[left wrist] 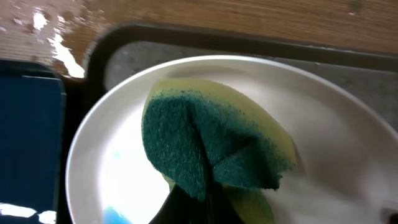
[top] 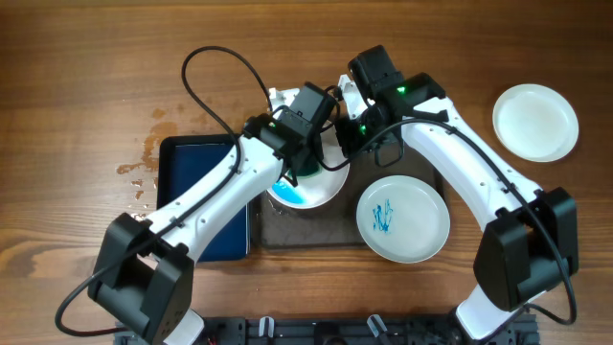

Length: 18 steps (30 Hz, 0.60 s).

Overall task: Clean dirty plates on tray and stack at the side
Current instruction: 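Scrub the plate again with the sponge in the left gripper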

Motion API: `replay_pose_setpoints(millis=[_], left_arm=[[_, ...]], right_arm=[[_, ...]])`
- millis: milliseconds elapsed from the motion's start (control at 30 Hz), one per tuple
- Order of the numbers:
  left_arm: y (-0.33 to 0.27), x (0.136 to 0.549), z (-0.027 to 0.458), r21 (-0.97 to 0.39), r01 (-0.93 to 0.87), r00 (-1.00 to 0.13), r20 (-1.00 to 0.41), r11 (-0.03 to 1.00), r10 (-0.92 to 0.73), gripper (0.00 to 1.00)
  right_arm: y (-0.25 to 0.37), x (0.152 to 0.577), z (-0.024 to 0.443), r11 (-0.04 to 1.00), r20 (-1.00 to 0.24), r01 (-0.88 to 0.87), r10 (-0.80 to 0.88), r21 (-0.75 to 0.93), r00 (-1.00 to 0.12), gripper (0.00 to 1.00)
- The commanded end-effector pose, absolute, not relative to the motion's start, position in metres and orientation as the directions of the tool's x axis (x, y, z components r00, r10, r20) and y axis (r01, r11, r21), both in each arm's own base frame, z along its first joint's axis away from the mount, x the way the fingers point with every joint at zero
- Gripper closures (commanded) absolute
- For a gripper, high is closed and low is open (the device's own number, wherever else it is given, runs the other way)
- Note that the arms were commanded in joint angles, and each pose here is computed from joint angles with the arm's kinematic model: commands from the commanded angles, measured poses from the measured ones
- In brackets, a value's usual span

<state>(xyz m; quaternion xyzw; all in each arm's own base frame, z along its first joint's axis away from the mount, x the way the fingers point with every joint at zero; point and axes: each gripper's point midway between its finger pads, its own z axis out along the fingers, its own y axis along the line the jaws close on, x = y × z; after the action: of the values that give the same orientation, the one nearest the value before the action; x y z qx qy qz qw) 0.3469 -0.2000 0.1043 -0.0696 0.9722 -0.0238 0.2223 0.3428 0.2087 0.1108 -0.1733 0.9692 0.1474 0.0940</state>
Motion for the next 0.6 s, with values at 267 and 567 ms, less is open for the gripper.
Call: replay_pose_setpoints(millis=[267,567], left_arm=[[-0.154,0.348,0.105,0.155,-0.215,-0.853,-0.51,0.964,-0.108,0.96],[-0.152,0.349,0.109,0.158,-0.219,-0.848,-0.52,0.963,-0.108,0.96]], right_arm=[[0.214,0.346,0.129,0.874,-0.28,-0.399,-0.324,0.278,-0.904,0.96],[0.214,0.346,0.129,0.874,-0.281,-0.399,-0.324,0.277,-0.904,0.96]])
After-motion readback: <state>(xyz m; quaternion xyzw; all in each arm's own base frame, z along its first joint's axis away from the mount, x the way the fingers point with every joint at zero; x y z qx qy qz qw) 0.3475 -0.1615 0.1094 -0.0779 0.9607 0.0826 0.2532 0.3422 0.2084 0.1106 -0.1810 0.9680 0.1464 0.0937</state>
